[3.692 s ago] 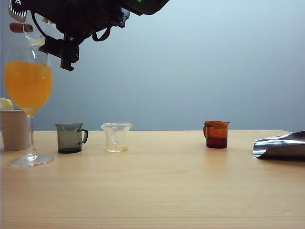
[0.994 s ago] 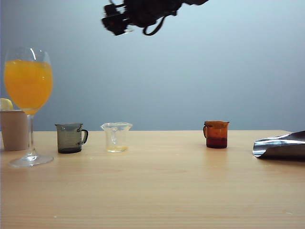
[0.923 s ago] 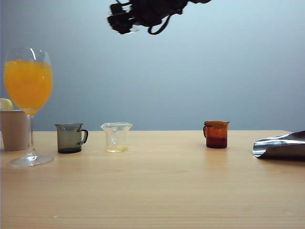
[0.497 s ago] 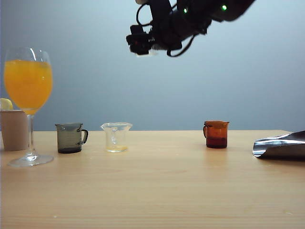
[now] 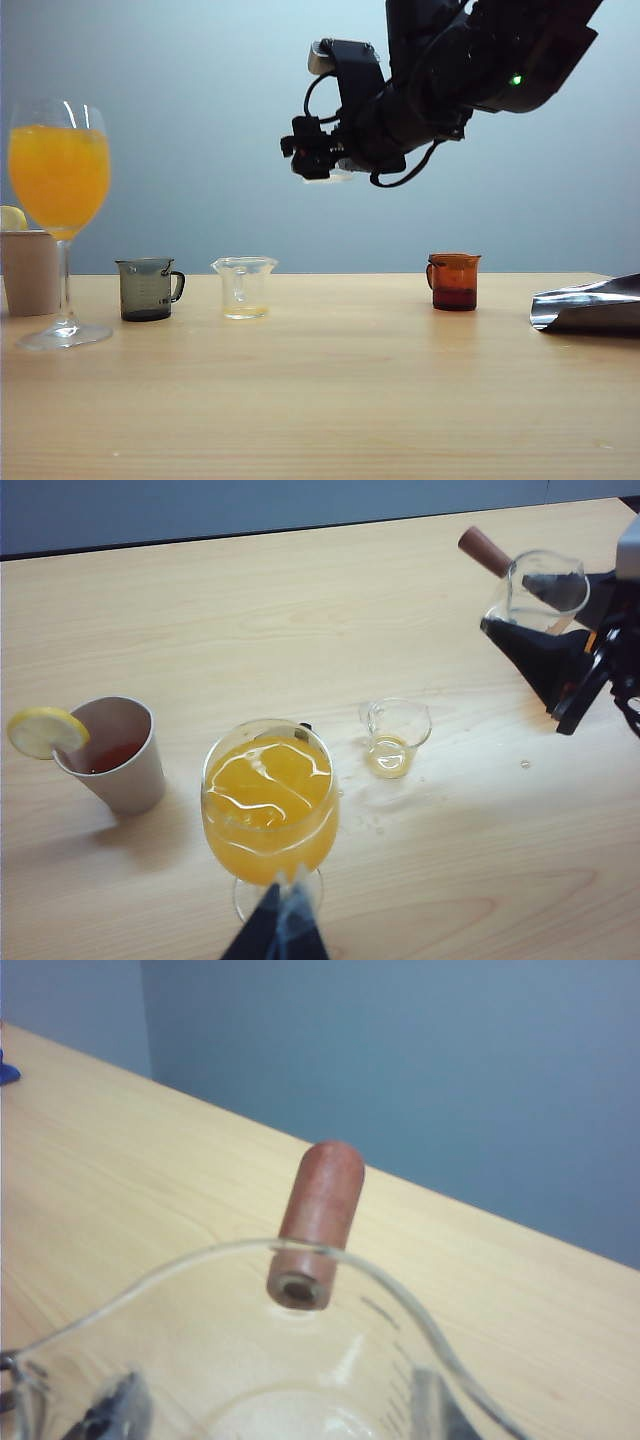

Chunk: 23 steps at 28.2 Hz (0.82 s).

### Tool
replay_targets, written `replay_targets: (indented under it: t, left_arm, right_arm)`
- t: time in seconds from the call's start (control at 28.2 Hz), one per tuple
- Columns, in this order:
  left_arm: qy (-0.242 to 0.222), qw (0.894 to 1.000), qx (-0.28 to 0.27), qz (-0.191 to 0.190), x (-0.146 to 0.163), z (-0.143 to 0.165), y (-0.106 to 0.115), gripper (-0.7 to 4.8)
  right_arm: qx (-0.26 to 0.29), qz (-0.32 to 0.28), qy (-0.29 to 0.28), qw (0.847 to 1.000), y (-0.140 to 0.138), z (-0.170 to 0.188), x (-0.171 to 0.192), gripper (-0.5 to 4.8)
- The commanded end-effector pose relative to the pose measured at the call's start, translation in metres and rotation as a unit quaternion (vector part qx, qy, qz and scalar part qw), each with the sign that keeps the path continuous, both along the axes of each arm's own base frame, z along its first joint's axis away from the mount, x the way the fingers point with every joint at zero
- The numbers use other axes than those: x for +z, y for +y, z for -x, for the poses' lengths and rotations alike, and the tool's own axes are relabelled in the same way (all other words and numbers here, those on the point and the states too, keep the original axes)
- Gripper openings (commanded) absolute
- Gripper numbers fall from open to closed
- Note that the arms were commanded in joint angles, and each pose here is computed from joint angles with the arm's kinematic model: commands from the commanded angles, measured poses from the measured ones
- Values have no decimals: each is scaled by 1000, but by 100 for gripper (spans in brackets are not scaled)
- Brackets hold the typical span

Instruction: Pick up the third measuring cup from the left, pour the pineapple juice inside into the goblet, and finally put the measuring cup back in its original place.

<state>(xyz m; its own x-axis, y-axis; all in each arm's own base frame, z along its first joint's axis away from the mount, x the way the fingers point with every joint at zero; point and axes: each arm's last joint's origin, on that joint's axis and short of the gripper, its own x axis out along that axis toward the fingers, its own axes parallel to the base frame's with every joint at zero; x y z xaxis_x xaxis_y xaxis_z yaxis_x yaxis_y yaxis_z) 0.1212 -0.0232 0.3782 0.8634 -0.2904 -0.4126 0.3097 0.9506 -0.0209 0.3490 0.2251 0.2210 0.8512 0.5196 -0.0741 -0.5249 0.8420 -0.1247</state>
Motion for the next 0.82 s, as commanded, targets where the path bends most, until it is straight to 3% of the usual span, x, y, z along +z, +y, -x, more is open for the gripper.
replay_targets:
  t: [0.04,0.82]
  left_arm:
    - [-6,1000,-2,2,2,1,0,-6]
    - [-1,1000,-2,1,1,1,0,-6]
  right_arm:
    - [-1,-21,-9,1000,1,0,-11,-1]
    - [-6,-18,39,999,9,-13,-80,-1]
